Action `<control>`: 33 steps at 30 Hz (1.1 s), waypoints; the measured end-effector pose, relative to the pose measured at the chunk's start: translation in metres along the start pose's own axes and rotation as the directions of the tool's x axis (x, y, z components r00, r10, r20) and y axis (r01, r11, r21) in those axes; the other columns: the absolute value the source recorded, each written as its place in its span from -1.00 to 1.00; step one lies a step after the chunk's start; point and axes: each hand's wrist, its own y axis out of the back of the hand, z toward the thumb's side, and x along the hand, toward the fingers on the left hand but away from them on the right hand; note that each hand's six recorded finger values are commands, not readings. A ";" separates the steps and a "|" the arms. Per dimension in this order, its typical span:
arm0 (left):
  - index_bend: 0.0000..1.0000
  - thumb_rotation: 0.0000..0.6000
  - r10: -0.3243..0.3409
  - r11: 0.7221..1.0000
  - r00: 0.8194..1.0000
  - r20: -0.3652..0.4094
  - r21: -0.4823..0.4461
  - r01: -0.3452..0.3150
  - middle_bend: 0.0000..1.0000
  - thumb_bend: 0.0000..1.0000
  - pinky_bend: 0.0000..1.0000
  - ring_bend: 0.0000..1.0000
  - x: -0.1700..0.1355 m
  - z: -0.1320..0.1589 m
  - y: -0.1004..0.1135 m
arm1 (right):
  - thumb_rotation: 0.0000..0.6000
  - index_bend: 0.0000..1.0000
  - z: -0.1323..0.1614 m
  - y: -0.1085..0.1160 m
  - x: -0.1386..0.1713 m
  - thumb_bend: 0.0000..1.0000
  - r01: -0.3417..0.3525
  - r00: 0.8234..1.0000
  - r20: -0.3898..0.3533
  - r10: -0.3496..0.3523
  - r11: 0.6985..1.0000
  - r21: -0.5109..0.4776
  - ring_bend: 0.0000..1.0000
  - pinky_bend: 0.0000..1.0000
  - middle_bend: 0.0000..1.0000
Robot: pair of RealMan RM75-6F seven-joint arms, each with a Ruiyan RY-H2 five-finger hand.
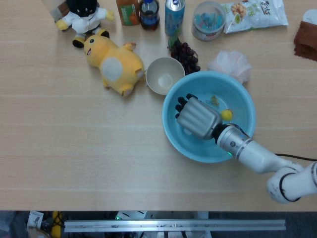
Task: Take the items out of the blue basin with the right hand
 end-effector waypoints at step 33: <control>-0.48 1.00 0.008 1.000 1.000 0.018 0.010 -0.008 -0.48 -0.26 -0.49 -0.50 -0.001 0.014 0.005 | 1.00 0.27 -0.076 0.088 -0.071 -0.52 0.164 0.958 0.255 -0.129 0.979 -0.122 -0.49 -0.19 -0.21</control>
